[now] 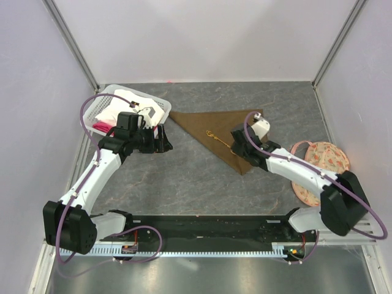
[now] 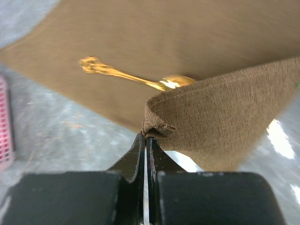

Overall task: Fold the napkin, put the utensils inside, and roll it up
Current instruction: Fold the napkin

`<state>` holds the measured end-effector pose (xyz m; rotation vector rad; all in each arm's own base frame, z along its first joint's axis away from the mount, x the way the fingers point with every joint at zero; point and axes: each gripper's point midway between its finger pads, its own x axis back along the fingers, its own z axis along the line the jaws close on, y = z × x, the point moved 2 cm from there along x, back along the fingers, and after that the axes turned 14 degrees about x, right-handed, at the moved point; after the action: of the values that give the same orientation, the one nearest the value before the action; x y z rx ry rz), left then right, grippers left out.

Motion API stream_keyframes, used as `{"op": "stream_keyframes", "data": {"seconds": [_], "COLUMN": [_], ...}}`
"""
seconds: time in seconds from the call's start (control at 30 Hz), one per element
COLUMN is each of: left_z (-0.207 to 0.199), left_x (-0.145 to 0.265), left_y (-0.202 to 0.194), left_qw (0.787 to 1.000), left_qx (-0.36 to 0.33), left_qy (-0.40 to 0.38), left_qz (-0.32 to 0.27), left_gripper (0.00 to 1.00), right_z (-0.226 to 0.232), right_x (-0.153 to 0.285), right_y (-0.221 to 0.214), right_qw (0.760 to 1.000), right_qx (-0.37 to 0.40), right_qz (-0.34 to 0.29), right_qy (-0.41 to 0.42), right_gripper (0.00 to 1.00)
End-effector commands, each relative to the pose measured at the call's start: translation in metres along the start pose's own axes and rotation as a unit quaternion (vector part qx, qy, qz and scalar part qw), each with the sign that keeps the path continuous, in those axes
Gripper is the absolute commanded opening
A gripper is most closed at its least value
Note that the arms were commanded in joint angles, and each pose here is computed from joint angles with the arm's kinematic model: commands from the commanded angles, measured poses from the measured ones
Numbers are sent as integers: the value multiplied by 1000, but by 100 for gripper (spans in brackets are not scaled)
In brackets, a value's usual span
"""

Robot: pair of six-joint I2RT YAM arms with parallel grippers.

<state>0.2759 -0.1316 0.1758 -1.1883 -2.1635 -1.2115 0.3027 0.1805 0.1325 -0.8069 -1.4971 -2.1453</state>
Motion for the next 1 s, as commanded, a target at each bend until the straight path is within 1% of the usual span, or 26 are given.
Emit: {"op": "stream_keyframes", "data": {"seconds": [0.0,0.03,0.1,0.13,0.33,0.53,0.97], "left_z": [-6,-6,-4,-4,-3,-1,0], "left_x": [3,3,3,3,3,1,0], "left_y": [9,9,8,8,8,8,8], "left_qw": [1000,1000,1000,1000,1000,1000,1000], "left_qx": [-18,-18,-18,-18,-19,-19,-18], "left_qy": [-10,-10,-6,-5,-2,0,2], "left_qz": [-21,-23,-22,-22,-24,-22,-21], "left_gripper": [84,84,84,84,84,84,84], "right_z": [57,71,83,94,120,133,141], "right_x": [-16,-16,-27,-27,-48,-61,-88], "right_y": [26,33,24,29,14,6,-11], "right_qw": [996,994,993,991,987,984,982], "right_qx": [40,43,56,57,84,102,129], "right_qz": [-42,-49,-34,-39,-17,-9,11], "right_qy": [68,85,96,111,135,147,140], "right_gripper": [0,0,0,0,0,0,0]}}
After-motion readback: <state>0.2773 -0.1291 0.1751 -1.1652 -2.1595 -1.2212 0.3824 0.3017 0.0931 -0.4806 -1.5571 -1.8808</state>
